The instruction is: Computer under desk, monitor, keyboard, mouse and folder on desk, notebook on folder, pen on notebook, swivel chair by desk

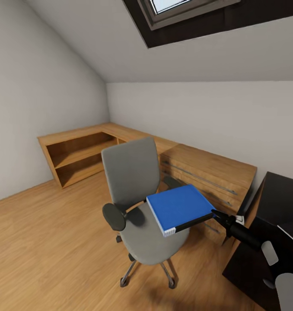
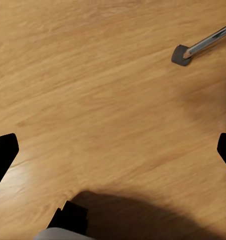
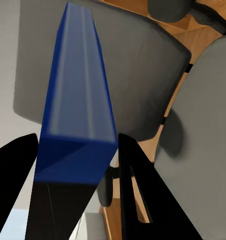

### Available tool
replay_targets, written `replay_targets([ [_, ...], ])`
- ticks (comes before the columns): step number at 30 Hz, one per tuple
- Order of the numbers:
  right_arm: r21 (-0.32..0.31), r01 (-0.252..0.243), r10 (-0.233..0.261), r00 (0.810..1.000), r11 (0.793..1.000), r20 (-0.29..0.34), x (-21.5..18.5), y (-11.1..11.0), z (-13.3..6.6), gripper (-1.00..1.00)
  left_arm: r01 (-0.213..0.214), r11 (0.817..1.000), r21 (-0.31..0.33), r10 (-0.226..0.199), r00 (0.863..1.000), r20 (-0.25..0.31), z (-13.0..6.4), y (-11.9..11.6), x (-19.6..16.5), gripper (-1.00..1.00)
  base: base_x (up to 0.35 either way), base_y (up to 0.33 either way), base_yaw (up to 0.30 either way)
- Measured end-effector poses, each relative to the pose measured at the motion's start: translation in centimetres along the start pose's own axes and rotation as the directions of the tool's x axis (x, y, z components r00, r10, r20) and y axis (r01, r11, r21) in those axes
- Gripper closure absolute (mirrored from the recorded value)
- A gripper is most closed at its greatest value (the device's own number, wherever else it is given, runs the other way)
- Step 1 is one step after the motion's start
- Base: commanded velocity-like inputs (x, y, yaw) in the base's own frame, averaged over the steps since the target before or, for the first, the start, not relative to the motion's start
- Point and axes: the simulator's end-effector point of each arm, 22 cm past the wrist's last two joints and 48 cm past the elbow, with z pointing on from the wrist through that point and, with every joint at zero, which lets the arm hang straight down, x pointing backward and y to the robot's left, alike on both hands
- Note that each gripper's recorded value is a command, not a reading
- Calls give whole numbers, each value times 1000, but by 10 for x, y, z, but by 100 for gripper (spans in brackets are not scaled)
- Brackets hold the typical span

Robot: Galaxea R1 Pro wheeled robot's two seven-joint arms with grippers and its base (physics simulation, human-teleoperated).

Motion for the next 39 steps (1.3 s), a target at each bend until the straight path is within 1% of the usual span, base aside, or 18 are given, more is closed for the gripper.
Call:
replay_targets([
  [11,-2,-3,3,1000,1000,1,-6,18,-2,100,0,1000,-1,0,1000,0,-16,-1,-11,-100,0,0,-3],
  [20,-10,-1,1,1000,1000,4,-12,37,-4,100,-1,1000,2,1,1000,6,-29,-4,-21,-100,0,0,-205],
  [22,-23,2,-2,1000,1000,7,-15,44,-6,100,-2,1000,2,2,1000,8,-32,-4,-24,-100,0,0,-253],
  [23,-35,7,-7,1000,999,9,-17,50,-7,100,-2,1000,1,2,1000,9,-33,-3,-25,-100,0,0,-255],
  [24,-54,28,-27,1000,998,17,-23,60,-8,100,-2,1000,1,2,1000,9,-35,-3,-27,-100,0,0,-255],
  [26,-70,87,-85,996,994,33,-36,79,-13,100,-3,1000,2,3,1000,10,-38,-4,-29,-100,0,0,-256],
  [27,-70,108,-106,994,992,37,-39,85,-16,100,-3,1000,3,3,1000,11,-39,-4,-30,-100,0,0,-256],
  [29,-71,131,-129,991,989,40,-42,94,-21,100,-4,1000,4,3,1000,11,-42,-6,-31,-100,0,0,-256],
  [32,-74,146,-143,989,987,39,-46,105,-25,100,-4,1000,6,4,1000,12,-46,-7,-34,-100,0,0,-256],
  [39,-76,147,-145,989,986,40,-51,118,-28,100,-4,1000,6,4,1000,13,-56,-8,-40,-100,0,0,-257],
])
